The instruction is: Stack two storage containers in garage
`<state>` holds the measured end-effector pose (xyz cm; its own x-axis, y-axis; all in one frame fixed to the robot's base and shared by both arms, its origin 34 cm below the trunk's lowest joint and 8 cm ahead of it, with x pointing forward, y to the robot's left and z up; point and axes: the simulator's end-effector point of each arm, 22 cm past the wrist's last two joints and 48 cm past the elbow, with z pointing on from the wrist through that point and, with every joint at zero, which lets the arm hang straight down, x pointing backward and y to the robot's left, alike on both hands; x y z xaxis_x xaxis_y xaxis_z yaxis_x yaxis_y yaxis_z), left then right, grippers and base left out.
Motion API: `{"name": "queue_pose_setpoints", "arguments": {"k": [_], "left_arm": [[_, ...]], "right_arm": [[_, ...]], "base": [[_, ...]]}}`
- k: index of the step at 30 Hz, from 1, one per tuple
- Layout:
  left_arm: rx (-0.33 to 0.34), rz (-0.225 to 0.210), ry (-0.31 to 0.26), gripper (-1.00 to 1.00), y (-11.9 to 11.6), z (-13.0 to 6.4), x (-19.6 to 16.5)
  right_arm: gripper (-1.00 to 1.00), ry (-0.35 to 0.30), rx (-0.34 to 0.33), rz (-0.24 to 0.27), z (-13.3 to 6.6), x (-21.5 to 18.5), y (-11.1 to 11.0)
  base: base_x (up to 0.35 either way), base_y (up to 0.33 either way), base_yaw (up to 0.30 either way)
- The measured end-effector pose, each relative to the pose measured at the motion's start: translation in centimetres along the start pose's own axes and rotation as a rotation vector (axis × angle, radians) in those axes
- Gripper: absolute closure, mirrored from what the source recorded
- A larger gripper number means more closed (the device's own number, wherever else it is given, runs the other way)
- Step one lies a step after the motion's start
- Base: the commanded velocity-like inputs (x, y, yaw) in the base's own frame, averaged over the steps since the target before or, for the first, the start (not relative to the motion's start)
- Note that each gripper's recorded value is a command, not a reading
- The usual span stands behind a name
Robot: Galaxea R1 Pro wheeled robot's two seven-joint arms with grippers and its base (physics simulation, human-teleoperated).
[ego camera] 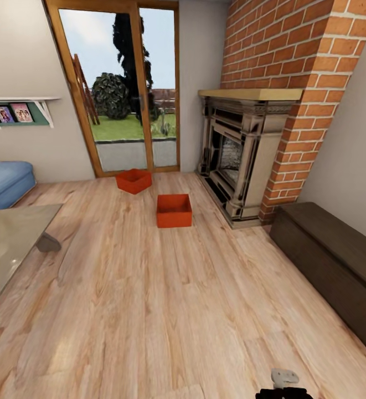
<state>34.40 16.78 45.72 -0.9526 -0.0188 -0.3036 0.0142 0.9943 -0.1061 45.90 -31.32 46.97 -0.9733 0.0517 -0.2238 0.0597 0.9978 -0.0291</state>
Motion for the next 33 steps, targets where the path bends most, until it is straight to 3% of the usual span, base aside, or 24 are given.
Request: {"name": "queue_pose_setpoints", "arguments": {"k": [33], "left_arm": [[0.0,0.001,-0.014,-1.0,-0.02,-0.12,-0.56]], "right_arm": [[-1.0,-0.013,-0.001,0.001,-0.31,-0.52,0.07]], "base": [[0.323,0.0,0.0]]}}
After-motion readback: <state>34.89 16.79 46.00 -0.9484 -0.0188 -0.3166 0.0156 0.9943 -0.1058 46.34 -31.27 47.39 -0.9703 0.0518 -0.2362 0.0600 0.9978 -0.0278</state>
